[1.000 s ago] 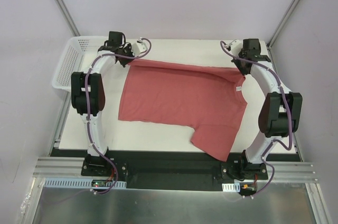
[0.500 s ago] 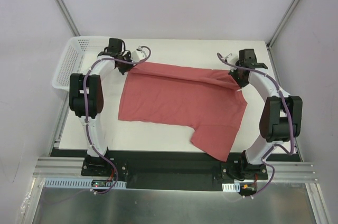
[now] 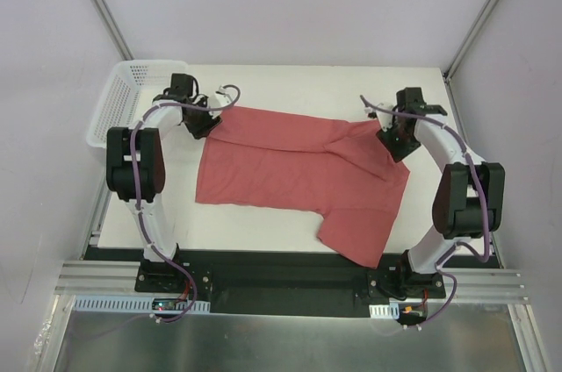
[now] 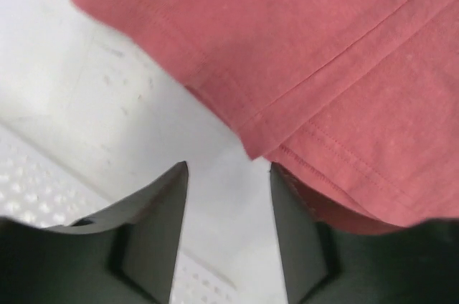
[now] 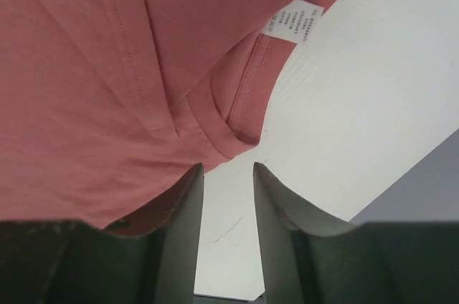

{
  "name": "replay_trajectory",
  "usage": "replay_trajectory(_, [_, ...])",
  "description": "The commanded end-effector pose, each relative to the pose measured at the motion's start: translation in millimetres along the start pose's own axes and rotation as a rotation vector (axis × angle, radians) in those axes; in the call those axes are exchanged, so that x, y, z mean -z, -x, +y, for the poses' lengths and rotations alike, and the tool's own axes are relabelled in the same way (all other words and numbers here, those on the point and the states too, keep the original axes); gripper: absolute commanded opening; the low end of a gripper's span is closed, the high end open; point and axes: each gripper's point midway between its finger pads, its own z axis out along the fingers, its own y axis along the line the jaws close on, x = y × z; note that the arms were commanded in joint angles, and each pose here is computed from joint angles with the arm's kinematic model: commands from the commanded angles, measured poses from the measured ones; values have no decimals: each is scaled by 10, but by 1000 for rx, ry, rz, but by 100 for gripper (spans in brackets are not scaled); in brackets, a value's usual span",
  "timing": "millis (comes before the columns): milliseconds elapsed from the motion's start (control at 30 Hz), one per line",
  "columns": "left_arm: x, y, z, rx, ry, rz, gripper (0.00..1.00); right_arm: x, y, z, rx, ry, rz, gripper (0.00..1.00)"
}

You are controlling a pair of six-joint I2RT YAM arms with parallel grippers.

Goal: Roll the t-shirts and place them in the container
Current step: Fold the T-shirt at the center of the board.

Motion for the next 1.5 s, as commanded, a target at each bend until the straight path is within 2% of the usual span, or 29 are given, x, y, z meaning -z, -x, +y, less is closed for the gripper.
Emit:
replay_trajectory(0, [554, 415, 250, 6, 87, -110, 57, 354, 352, -284, -133, 51, -102, 38])
replay_trajectory(67, [668, 610, 348, 12, 104, -165, 60, 344, 465, -389, -177, 46, -106, 39])
replay_trajectory(100, [688, 706, 374, 21, 100, -196, 62, 315, 536, -597, -209, 18, -115, 39])
replay_trajectory(200, [638, 902, 603, 124, 124, -231, 58, 141, 659, -838, -255, -9, -106, 39])
replay_trajectory(233, [501, 859, 641, 191, 118, -210, 46, 98, 689, -893, -266, -17, -105, 38])
replay_trajectory(300, [507, 970, 803, 224, 145, -230, 28, 31, 774, -1031, -283, -46, -115, 37])
replay_trajectory(333, [403, 938, 807, 254, 132, -222, 11, -98, 785, -1059, -289, -42, -103, 36])
replay_trajectory(400, [347, 954, 854, 296, 134, -225, 0, -208, 825, -1116, -294, -43, -100, 35])
replay_trajectory(567, [98, 864, 925, 403, 135, -195, 0, -414, 1003, -1241, -366, -6, -135, 35])
replay_trajectory(700, [-49, 822, 825, 460, 94, -183, 0, -530, 1101, -1136, -438, 67, -148, 35])
replay_trajectory(967, [-225, 754, 737, 479, 79, -124, 0, -641, 1191, -972, -511, 159, -160, 35])
replay_trajectory(1200, [-331, 689, 720, 527, 71, -86, 0, -808, 1182, -966, -572, 159, -131, 35])
replay_trajectory(1467, [-423, 513, 668, 551, 94, -16, 0, -955, 1091, -964, -603, 147, -90, 26])
